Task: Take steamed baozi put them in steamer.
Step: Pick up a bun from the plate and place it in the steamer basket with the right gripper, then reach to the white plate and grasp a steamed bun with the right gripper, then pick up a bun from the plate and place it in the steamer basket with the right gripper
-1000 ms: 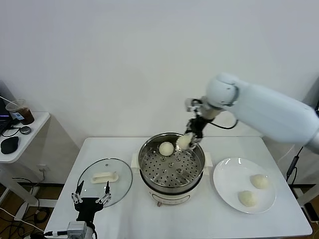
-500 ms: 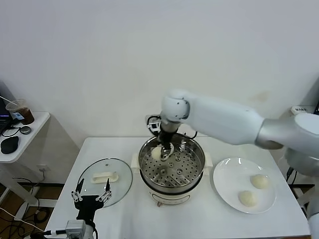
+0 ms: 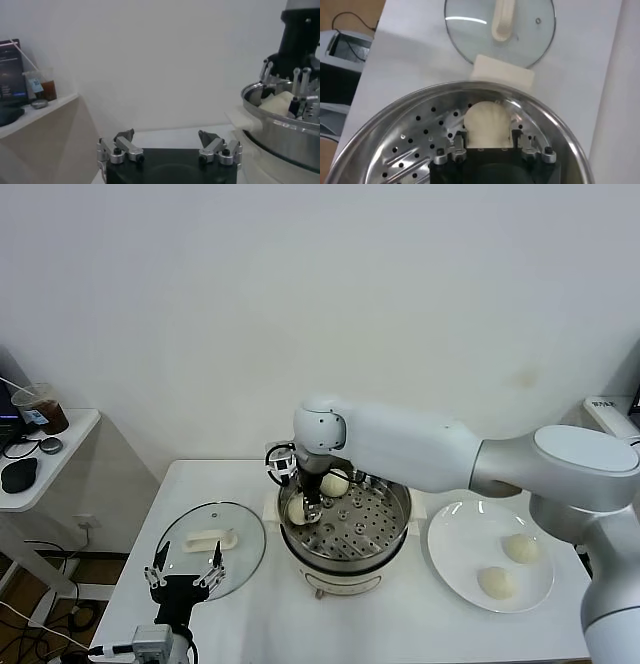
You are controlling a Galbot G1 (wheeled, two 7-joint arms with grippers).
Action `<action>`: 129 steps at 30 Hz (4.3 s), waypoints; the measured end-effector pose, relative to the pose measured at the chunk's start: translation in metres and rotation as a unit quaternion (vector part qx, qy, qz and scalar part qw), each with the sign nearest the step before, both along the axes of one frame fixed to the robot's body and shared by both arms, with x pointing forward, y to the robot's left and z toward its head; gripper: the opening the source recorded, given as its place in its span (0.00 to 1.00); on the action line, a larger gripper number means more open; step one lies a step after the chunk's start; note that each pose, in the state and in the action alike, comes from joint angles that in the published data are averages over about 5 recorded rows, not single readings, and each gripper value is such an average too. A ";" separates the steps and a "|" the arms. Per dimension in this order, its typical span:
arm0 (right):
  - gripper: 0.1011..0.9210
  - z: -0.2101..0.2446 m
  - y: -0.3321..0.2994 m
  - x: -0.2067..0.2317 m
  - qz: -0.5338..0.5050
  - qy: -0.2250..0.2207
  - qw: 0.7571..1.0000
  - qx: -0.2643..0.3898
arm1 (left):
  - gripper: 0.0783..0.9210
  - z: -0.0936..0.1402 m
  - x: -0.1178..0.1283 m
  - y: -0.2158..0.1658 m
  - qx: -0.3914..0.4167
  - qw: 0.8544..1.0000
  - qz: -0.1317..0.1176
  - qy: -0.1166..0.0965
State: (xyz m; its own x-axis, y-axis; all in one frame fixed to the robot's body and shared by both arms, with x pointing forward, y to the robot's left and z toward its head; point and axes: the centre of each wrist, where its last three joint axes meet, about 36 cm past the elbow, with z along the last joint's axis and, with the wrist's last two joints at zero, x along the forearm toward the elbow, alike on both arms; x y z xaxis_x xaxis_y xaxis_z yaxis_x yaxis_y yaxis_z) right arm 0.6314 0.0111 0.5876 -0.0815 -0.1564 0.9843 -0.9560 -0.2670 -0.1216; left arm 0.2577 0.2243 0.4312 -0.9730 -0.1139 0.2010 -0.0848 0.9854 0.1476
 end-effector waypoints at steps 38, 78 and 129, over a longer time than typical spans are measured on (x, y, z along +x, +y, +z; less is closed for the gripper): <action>0.88 0.068 -0.367 -0.051 -0.050 -0.009 0.999 -0.011 | 0.88 -0.003 -0.010 0.006 0.000 1.000 0.006 0.025; 0.88 -0.115 -0.422 -0.085 -0.102 0.060 0.990 -0.079 | 0.88 -0.019 -0.013 0.009 0.007 0.999 0.012 0.051; 0.46 0.094 -0.318 0.023 -0.014 -0.052 0.998 0.032 | 0.88 -0.016 -0.005 0.001 0.009 0.999 0.017 0.031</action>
State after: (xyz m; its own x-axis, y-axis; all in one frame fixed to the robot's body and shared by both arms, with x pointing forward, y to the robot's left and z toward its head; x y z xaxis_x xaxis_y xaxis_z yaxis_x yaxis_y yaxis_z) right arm 0.6540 -0.3065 0.6820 -0.1871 -0.2139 0.9588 -0.9447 -0.2285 -0.2354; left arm 0.2525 0.2257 0.4153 -0.9539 -0.1519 0.2587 -0.1092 0.9790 0.1722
